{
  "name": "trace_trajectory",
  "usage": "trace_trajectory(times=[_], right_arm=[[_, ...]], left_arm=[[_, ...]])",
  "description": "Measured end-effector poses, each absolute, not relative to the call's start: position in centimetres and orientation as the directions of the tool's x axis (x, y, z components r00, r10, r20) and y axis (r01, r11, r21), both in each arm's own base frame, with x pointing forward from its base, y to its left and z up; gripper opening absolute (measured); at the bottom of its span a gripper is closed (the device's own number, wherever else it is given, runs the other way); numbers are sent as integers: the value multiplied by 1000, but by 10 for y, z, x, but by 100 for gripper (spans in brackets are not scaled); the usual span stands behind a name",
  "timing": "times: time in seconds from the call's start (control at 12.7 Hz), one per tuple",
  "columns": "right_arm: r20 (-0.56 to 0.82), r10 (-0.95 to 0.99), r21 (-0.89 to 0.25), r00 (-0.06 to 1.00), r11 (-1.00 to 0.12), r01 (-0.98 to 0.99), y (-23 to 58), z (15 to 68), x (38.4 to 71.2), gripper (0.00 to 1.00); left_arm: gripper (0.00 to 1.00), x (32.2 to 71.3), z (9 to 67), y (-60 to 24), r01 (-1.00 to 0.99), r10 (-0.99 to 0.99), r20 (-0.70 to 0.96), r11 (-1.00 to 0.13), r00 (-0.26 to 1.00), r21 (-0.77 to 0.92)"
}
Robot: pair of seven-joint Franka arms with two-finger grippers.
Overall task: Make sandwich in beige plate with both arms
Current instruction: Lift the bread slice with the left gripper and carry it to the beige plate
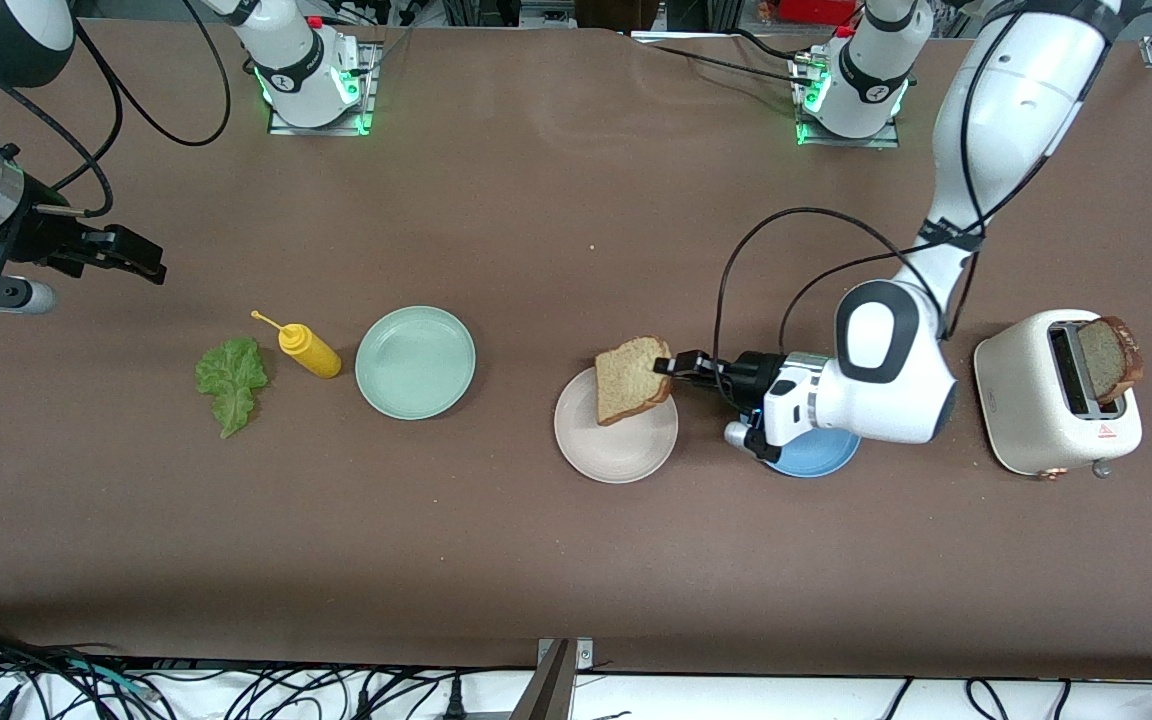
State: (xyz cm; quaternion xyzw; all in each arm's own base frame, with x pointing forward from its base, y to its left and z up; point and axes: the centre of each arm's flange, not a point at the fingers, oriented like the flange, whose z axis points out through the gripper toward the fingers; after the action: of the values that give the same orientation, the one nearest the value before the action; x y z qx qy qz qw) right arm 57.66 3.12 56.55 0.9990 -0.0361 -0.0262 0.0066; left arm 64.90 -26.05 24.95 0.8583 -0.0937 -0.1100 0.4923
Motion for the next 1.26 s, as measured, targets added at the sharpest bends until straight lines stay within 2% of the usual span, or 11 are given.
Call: trace_trajectory(times=[0.39, 0.79, 0.95, 1.26], right_arm=[[-52, -72, 15, 996, -997, -72, 31, 565, 577, 100], [-53, -72, 15, 996, -997, -72, 31, 565, 577, 100], [-53, -72, 15, 996, -997, -72, 31, 565, 577, 100], [-53, -72, 15, 996, -997, -72, 31, 565, 577, 100]], left_arm=[[8, 665, 218, -254, -128, -254, 13, -442, 967, 888], [8, 659, 185, -266, -140, -262, 38, -381, 964, 914], [24, 658, 181, -266, -156, -270, 53, -376, 961, 914], [67, 666, 182, -254, -263, -301, 154, -368, 941, 892]])
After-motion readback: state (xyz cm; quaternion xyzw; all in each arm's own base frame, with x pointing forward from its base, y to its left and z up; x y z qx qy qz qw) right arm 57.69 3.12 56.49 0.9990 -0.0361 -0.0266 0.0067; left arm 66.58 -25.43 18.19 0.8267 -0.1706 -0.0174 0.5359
